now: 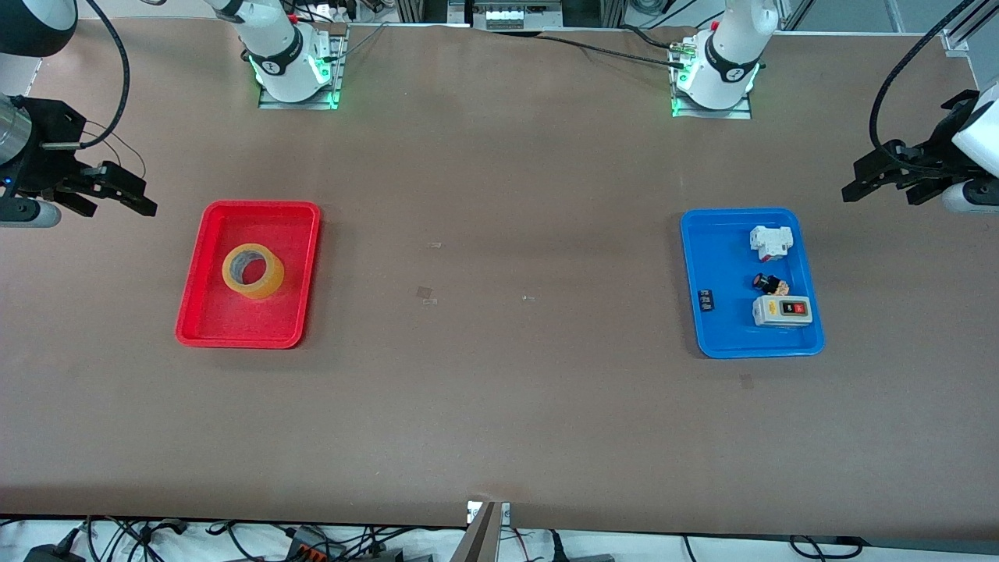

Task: Place and move tape with both arms

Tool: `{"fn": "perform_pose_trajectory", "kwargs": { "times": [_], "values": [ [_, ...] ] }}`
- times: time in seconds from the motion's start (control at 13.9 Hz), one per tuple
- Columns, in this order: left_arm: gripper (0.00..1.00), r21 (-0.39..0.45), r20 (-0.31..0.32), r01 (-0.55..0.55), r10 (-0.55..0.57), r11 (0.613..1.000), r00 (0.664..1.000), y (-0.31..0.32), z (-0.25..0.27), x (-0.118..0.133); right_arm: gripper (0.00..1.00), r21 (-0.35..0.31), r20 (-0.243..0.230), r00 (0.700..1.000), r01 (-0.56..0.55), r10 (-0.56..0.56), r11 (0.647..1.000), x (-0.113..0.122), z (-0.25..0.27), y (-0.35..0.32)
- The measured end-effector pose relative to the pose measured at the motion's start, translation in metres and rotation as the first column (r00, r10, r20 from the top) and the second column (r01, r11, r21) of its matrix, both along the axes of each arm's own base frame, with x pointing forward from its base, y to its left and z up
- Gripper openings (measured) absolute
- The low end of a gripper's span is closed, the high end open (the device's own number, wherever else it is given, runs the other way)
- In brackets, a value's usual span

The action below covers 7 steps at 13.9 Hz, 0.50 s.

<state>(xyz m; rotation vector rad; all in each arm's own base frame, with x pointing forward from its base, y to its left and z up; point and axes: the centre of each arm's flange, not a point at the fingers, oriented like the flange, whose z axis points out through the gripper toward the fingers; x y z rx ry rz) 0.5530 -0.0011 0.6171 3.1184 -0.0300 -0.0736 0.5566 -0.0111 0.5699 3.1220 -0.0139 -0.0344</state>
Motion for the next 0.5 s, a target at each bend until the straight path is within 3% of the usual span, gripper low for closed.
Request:
{"fn": "perform_pose_trajectory", "kwargs": {
  "times": [0.5],
  "values": [
    [1.0, 0.0, -0.003, 0.001, -0.001, 1.0, 1.0, -0.001, -0.0002, -0.0003, 1.0, 0.0, 0.009, 1.0, -0.001, 0.001, 1.0, 0.0001, 0.0062, 0.0002]
  ]
}}
